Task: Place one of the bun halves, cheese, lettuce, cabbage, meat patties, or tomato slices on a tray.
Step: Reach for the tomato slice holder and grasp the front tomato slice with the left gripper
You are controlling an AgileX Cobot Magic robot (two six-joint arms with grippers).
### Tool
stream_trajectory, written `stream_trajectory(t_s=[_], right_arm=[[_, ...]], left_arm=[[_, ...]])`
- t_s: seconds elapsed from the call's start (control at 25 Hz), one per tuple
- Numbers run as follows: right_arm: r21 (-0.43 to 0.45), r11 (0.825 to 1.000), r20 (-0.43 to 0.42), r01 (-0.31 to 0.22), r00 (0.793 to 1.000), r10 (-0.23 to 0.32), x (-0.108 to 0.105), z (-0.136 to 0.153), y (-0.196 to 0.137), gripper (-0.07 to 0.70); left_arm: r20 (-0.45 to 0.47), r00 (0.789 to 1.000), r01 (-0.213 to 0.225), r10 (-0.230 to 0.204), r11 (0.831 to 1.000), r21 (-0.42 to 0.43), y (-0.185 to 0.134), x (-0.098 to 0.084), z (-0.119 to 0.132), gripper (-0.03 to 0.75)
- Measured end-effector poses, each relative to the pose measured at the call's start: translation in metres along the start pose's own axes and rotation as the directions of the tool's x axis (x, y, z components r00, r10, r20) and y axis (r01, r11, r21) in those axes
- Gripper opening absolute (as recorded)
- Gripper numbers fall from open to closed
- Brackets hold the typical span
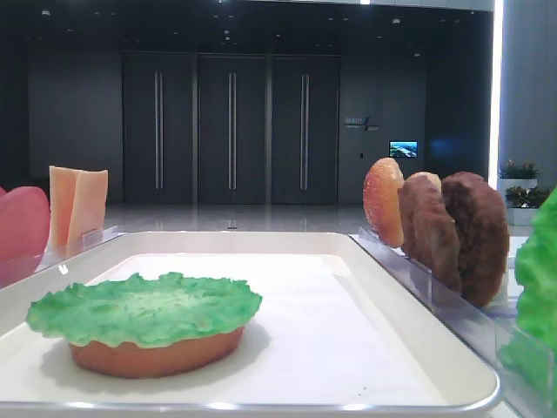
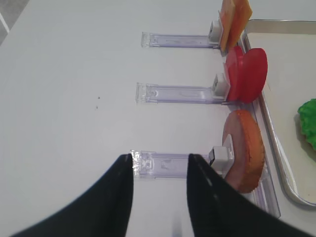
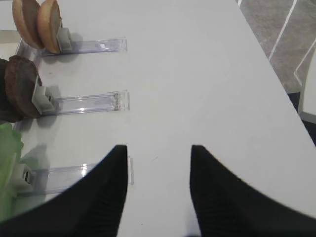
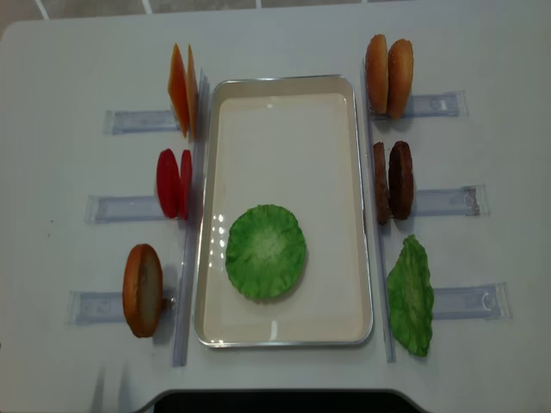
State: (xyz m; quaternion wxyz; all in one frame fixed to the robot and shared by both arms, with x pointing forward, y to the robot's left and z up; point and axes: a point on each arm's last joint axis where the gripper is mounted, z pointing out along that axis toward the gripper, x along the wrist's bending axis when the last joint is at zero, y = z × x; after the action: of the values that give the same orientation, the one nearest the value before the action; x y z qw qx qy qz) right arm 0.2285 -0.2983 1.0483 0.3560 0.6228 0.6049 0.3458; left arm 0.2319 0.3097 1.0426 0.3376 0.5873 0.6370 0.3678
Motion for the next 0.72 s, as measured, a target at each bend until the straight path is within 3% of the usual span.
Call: stream_trajectory(t_s=[0.72], right_arm=[[-0.001, 1.0, 0.0, 0.0, 1.0, 0.0, 0.0, 0.0, 0.0001, 0.29]], left_arm=[[0.0, 1.0, -0.004, 0.004, 1.0, 0.0, 0.0, 0.0, 0.0, 0.282]])
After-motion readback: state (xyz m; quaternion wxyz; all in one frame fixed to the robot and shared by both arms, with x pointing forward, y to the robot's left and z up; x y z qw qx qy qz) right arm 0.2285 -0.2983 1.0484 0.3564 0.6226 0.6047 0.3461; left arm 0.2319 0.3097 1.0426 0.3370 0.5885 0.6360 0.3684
